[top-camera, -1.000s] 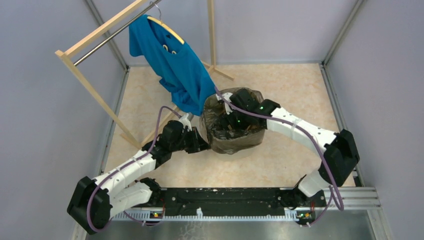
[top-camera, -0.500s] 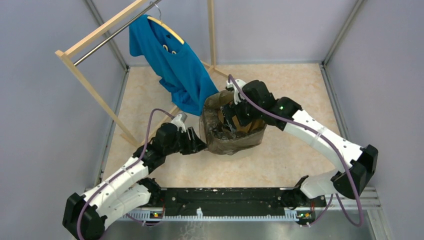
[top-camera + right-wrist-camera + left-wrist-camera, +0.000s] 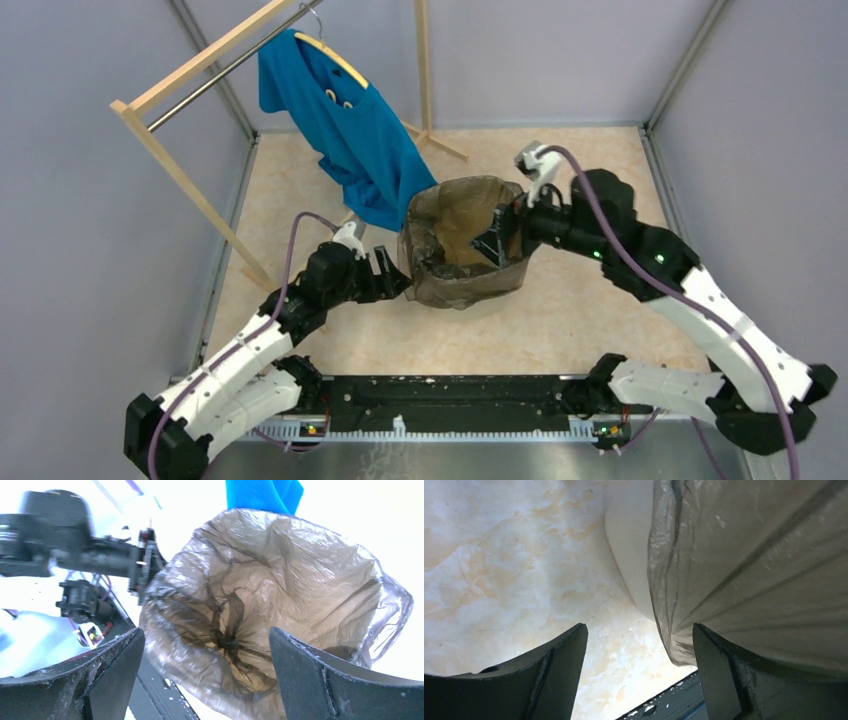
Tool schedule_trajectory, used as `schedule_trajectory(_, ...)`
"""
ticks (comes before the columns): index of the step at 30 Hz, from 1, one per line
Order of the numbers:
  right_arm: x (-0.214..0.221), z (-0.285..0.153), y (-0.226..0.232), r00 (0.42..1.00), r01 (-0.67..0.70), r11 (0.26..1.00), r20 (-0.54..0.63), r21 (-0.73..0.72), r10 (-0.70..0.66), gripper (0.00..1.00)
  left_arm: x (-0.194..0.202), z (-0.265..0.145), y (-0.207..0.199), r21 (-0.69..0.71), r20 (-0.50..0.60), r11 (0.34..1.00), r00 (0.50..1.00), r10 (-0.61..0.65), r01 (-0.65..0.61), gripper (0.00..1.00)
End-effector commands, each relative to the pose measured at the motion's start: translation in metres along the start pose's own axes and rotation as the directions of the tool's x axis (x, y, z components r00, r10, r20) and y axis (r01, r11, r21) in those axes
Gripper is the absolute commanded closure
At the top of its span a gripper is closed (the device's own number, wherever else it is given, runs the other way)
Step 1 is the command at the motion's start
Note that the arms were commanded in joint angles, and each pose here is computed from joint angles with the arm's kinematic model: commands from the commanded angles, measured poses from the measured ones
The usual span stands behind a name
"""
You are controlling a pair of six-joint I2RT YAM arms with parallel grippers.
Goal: Put the trash bags into the trash bin
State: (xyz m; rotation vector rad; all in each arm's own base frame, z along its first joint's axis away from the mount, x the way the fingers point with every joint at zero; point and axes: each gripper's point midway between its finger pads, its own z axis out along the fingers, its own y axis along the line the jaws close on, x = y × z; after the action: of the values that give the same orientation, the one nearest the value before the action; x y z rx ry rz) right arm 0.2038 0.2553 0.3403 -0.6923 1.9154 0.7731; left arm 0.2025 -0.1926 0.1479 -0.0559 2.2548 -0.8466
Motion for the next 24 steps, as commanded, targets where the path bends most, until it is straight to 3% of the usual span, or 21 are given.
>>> schedule_trajectory(1, -0.025, -0.04, 0.026, 0.983, 0.014, 0.993, 0.183, -0.114, 0.007, 0.05, -0.023, 0.011, -0.01, 0.001, 0.043, 0.999, 0.998, 0.054, -0.054, 0.15)
schedule_trajectory(11, -0.022, -0.096, 0.028, 0.942, 0.083, 0.99, 0.334, -0.113, -0.041, 0.01, -0.031, 0.063, -0.056, 0.173, -0.037, 0.983, 0.997, 0.069, -0.061, 0.07)
schedule_trajectory(19, -0.004, -0.099, 0.016, 0.955, 0.076, 0.996, 0.292, -0.055, -0.056, 0.01, -0.016, 0.122, -0.146, 0.299, -0.076, 0.942, 0.981, 0.18, -0.149, 0.01)
schedule_trajectory(24, 0.006, -0.096, 0.015, 0.968, 0.068, 0.996, 0.244, -0.06, -0.051, 0.01, -0.01, 0.144, -0.158, 0.307, -0.098, 0.937, 0.974, 0.205, -0.166, 0.01)
